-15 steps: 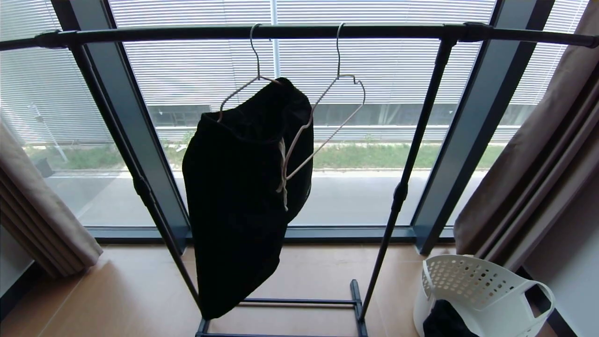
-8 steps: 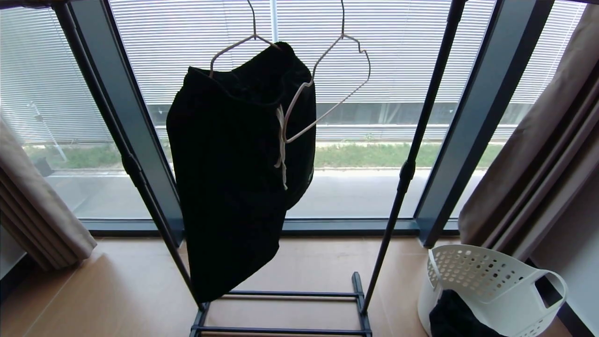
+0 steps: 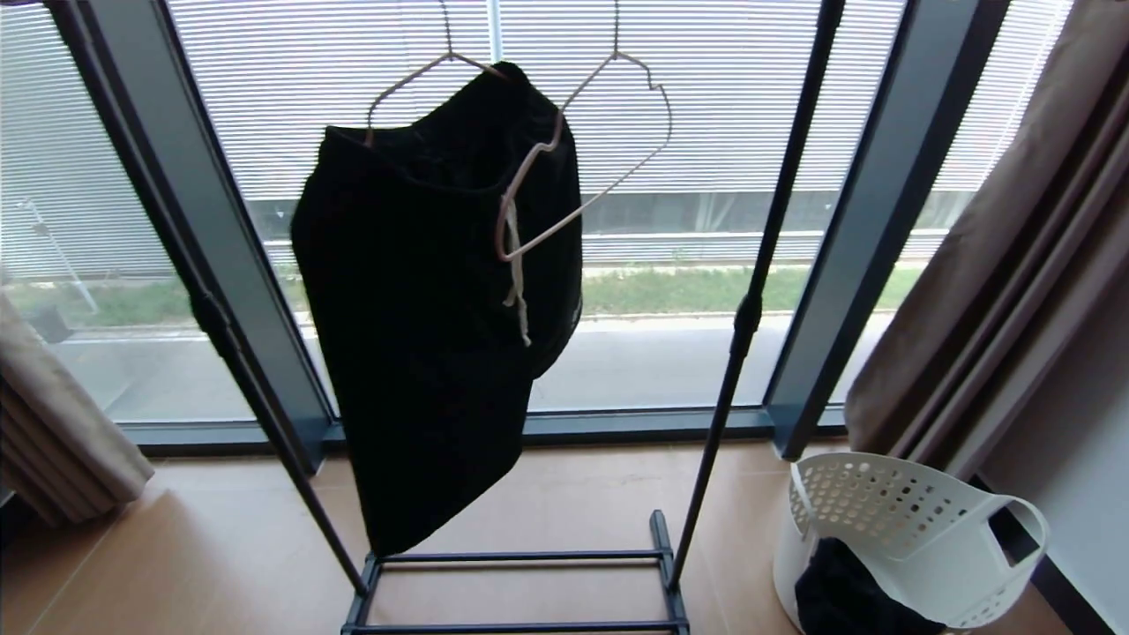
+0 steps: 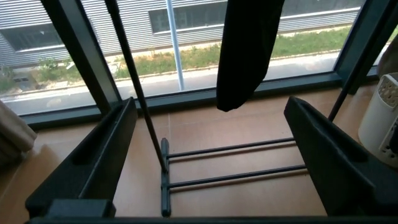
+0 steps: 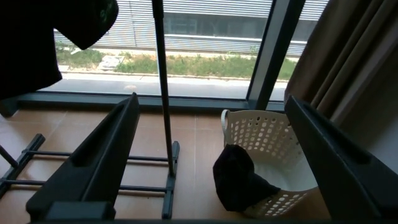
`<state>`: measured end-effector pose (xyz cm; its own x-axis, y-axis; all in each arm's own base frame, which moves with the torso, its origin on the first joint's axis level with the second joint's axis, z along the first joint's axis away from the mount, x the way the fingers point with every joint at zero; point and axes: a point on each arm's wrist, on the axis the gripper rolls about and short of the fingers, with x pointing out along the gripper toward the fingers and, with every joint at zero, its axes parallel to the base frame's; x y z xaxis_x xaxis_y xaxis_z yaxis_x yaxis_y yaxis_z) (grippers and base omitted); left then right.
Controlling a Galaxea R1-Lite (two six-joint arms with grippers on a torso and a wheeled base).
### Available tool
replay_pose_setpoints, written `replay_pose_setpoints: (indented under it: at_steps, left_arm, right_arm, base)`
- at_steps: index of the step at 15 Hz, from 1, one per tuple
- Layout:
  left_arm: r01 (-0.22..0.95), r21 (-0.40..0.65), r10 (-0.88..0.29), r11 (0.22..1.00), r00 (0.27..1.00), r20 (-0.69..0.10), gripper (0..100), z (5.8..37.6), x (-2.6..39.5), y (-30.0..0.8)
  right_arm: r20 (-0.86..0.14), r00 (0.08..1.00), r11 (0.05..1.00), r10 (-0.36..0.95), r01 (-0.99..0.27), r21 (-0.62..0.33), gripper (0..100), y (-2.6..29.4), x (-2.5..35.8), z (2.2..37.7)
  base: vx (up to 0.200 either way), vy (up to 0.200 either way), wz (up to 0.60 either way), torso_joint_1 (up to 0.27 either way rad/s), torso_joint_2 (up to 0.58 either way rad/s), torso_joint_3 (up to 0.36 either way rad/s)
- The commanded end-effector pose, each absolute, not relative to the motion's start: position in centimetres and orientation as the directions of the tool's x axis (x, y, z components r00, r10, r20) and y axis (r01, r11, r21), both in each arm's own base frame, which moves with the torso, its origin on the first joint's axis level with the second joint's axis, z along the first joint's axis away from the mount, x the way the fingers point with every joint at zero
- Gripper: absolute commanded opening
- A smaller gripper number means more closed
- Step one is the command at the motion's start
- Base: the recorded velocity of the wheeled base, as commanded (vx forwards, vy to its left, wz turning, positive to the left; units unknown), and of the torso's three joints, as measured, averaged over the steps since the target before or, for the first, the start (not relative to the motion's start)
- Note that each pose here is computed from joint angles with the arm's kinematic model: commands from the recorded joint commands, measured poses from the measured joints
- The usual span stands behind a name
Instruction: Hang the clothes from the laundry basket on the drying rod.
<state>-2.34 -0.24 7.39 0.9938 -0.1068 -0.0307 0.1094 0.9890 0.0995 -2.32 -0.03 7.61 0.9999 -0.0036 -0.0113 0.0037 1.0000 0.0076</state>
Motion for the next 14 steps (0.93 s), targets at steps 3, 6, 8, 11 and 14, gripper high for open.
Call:
replay_pose_setpoints:
  at_steps: [3,6,8,11,14]
  left_arm:
    - [0.108,0.099,-0.106,0.989,0.994,-0.030,100,7.39,-2.34,-0.24]
    - [0.108,0.099,-0.106,0.989,0.994,-0.030,100,7.39,-2.34,-0.24]
    - [0.108,0.099,-0.106,0.989,0.994,-0.030,100,7.39,-2.34,-0.24]
    - [0.108,0.099,-0.106,0.989,0.994,-0.030,100,7.39,-2.34,-0.24]
    - [0.108,0.099,-0.106,0.989,0.994,-0.030,100,7.39,-2.34,-0.24]
  right_arm:
    - [-0.014,1.000,1.000,-0.003,0.003,0.009,100,-0.03,-2.30,7.60]
    - [-0.014,1.000,1.000,-0.003,0.003,0.008,100,-0.03,-2.30,7.60]
    - [-0.014,1.000,1.000,-0.003,0.003,0.008,100,-0.03,-2.30,7.60]
    - [-0.014,1.000,1.000,-0.003,0.003,0.009,100,-0.03,-2.30,7.60]
    - [-0.014,1.000,1.000,-0.003,0.003,0.009,100,-0.03,-2.30,7.60]
  base:
    - [0.000,0.000,-0.60,0.004,0.00,0.001]
    - [0.000,0.000,-0.40,0.005,0.00,0.002]
    - [0.000,-0.100,0.00,0.001,0.00,0.001]
    - [0.000,-0.200,0.00,0.002,0.00,0.004]
    - [0.000,-0.200,0.00,0.004,0.00,0.005]
